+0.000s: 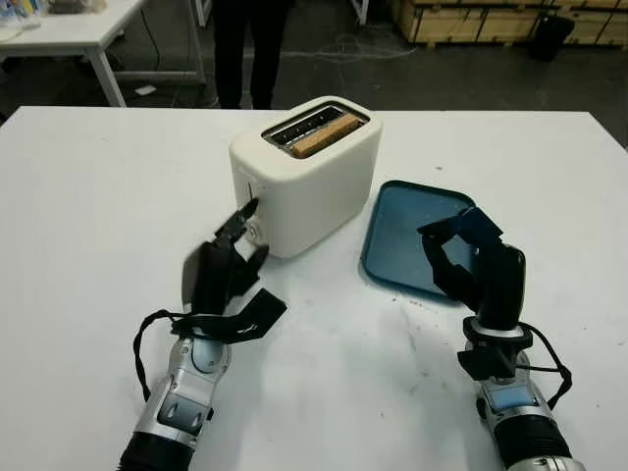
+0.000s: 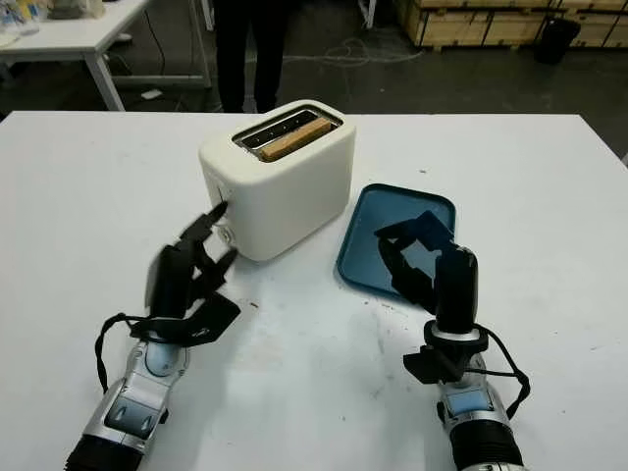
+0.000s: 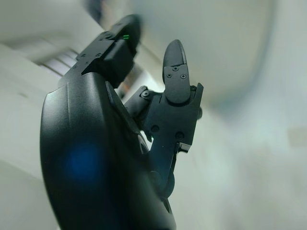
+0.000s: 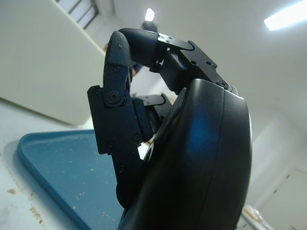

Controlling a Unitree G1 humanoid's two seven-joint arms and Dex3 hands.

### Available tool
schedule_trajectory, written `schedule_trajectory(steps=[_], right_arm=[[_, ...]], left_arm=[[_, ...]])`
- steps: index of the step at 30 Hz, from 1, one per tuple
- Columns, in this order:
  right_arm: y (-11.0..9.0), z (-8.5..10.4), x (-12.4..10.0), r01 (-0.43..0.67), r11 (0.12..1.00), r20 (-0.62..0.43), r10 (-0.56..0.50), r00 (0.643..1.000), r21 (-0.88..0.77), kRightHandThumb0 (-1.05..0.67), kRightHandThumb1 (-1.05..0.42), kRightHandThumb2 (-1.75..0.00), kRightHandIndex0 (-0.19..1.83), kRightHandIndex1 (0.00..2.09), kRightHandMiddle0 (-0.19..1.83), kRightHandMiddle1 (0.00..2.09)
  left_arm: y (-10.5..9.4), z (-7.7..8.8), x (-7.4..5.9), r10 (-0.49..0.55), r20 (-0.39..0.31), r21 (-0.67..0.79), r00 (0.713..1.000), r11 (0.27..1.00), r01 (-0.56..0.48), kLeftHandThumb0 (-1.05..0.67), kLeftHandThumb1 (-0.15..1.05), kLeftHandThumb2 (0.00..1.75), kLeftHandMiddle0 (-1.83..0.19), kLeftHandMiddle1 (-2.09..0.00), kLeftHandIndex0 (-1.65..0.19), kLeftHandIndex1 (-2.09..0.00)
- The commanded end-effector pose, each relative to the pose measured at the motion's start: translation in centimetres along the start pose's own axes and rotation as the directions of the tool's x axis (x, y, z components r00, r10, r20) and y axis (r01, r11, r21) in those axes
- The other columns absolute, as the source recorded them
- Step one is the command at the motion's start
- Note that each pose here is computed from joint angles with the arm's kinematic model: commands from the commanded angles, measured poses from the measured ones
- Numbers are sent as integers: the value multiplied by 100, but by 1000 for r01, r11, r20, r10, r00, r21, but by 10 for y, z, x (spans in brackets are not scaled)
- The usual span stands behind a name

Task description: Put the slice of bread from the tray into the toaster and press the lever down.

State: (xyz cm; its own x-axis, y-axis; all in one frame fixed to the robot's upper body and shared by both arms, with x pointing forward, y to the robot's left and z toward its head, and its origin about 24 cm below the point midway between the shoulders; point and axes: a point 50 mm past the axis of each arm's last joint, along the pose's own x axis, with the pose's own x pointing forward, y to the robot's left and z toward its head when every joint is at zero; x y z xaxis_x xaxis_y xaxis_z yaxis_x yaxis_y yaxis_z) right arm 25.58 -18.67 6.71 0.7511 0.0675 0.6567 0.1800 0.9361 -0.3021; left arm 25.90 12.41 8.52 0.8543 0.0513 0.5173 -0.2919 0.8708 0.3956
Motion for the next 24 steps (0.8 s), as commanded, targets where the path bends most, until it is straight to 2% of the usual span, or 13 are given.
schedule_trajectory(steps=[1,10,15,19,24], right_arm=[[-1,1,3,8,1000,15,-8,1000,10,-46,-92,-34,63,172,59,123],[0,1,6,1,1000,15,-1,1000,1,-47,-92,-35,63,172,60,124],[3,1,9,16,1000,8,-16,1000,0,-47,-92,-35,64,170,60,122],[6,0,18,63,998,-71,-62,996,18,-48,-92,-36,64,172,59,117],[6,-4,34,131,978,-250,-87,964,164,-48,-92,-34,58,174,55,112]], left_arm=[[5,16,10,83,115,-36,990,996,-80,-32,92,51,-106,-175,-90,-1],[22,30,16,159,200,-51,967,987,-152,-36,92,53,-110,-175,-90,-1],[31,37,20,173,211,-69,962,984,-162,-40,92,54,-114,-175,-94,-3],[32,32,21,129,124,-114,984,987,-115,-38,92,55,-110,-175,-92,-2],[28,19,16,110,0,-133,994,985,-109,-37,92,54,-77,-162,-95,-3]])
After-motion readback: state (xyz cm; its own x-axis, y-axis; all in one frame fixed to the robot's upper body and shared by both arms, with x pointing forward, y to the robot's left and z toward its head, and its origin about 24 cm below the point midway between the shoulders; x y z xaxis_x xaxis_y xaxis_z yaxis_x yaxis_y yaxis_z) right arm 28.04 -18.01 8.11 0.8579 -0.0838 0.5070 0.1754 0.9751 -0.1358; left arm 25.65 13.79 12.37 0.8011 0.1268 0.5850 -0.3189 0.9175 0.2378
